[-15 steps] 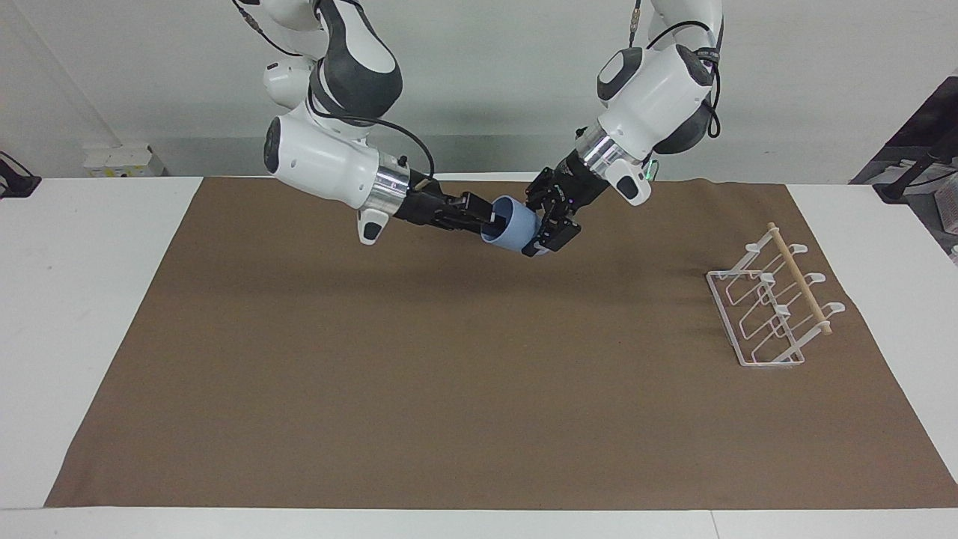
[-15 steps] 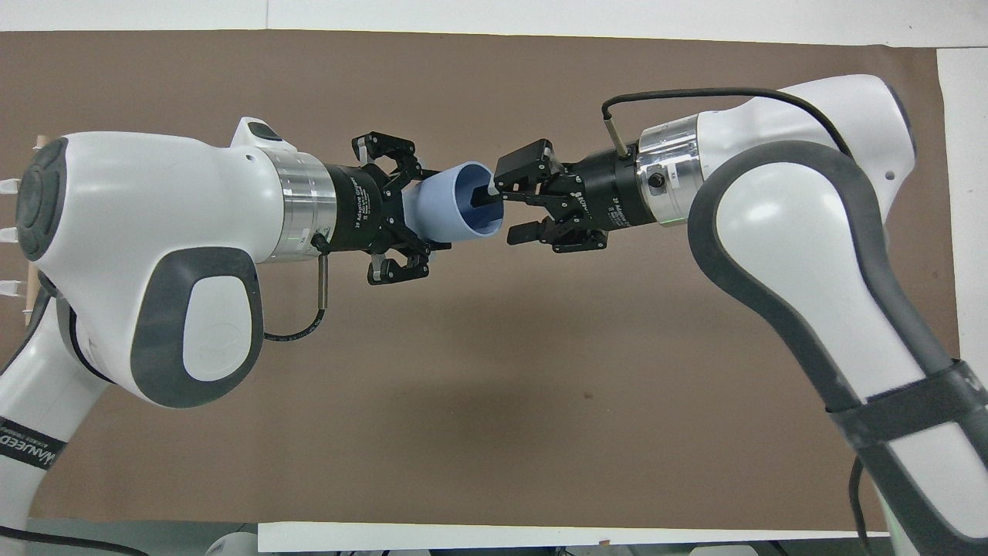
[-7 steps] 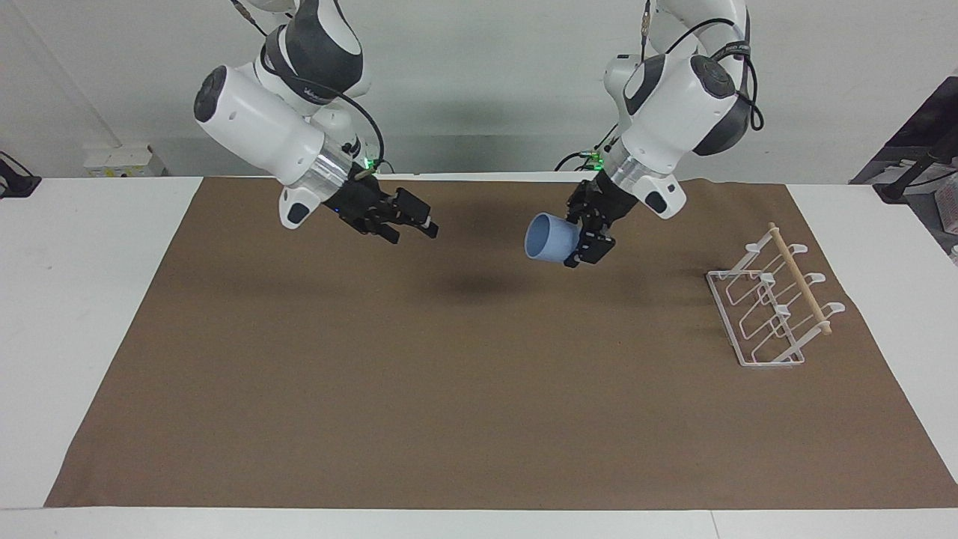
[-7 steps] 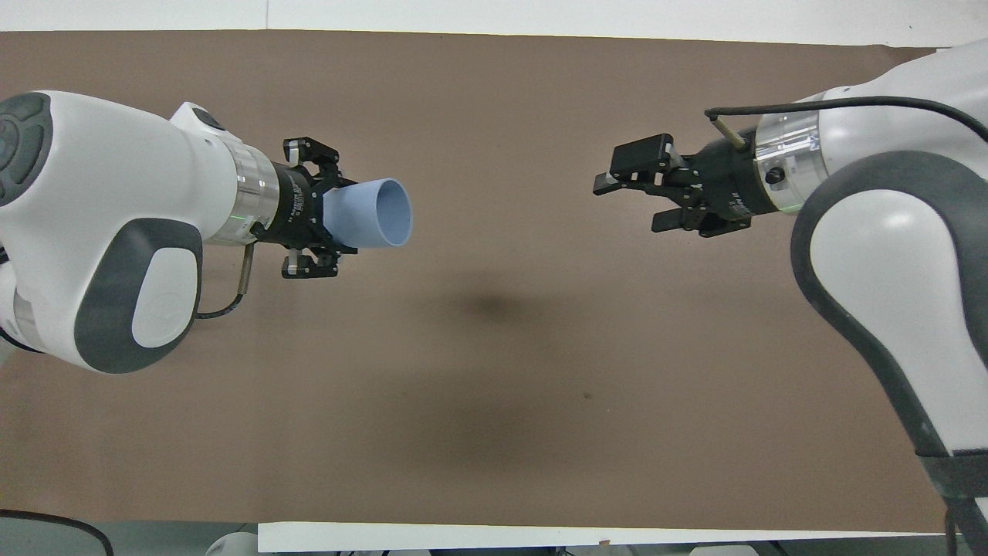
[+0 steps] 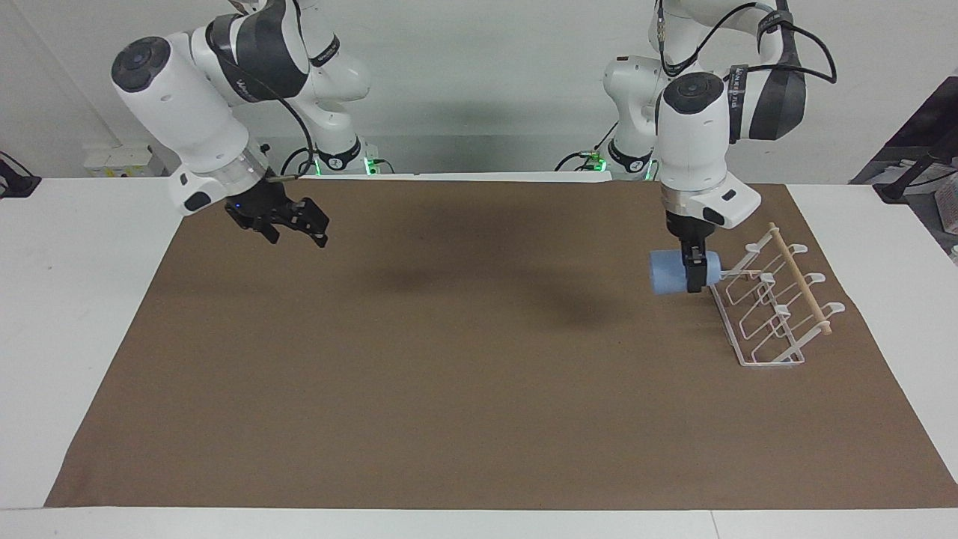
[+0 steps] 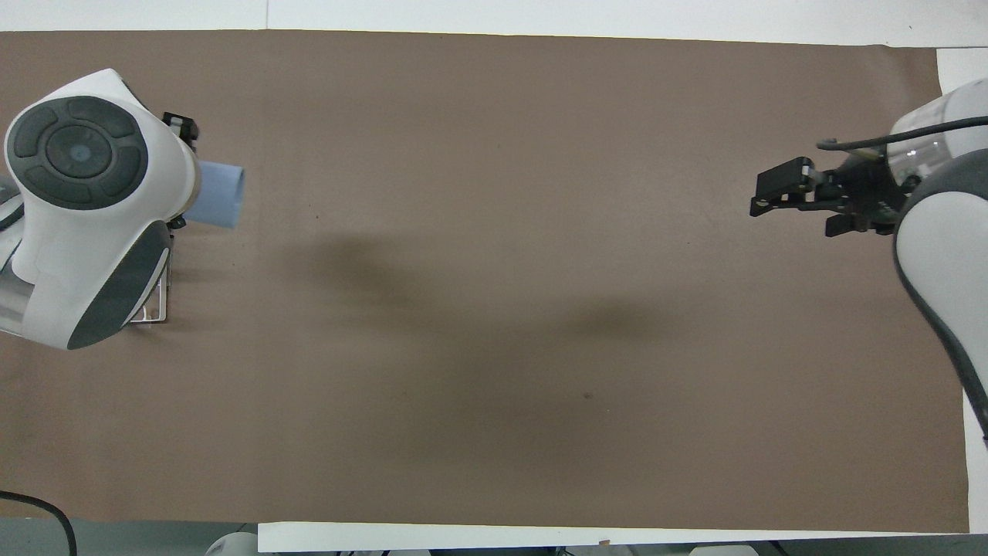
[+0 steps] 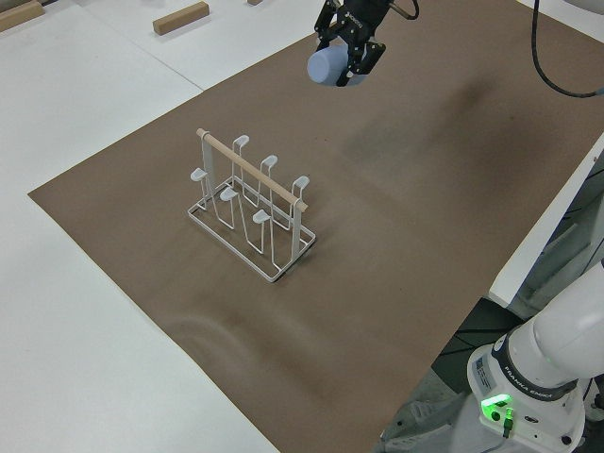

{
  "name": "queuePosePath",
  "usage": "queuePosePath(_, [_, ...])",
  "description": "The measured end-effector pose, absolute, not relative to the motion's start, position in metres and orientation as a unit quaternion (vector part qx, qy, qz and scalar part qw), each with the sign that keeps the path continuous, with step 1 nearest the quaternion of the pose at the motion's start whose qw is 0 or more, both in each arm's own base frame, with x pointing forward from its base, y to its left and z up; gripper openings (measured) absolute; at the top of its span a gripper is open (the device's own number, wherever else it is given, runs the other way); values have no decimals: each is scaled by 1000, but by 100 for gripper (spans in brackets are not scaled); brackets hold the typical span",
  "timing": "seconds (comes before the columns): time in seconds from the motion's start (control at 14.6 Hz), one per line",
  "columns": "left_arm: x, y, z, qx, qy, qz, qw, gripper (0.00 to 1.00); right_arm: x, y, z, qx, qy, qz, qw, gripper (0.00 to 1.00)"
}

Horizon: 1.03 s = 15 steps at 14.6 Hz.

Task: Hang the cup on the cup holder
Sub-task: 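Carry the cup with the left gripper while the right gripper withdraws, then lower the cup onto a holder peg with the left gripper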

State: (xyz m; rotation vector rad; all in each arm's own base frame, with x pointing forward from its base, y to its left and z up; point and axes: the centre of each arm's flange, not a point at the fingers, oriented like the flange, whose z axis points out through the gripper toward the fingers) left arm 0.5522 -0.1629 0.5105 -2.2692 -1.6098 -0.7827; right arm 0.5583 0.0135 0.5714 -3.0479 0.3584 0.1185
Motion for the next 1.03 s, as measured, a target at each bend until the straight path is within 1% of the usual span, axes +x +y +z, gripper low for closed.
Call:
queuePosePath(0.21, [568,-112,513,-756,-479,-382,229,77,546,-8,608,-993,108,51,-18,100])
queuePosePath(0.34, [572,-82,489,-746,-402,-438,300,77,536,-17,632,-993,98,59,-40,100])
queuePosePath(0.41, [573,-73,477,-746,-376,-450,317,77,532,-25,641,-993,90,63,-47,100])
queuePosePath(0.69, [578,-81,445,-758,-327,-454,337,77,528,-45,644,-993,76,74,-48,100])
queuePosePath(1.03, [581,-98,407,-773,-297,-439,350,77,529,-30,638,-994,58,80,-49,100])
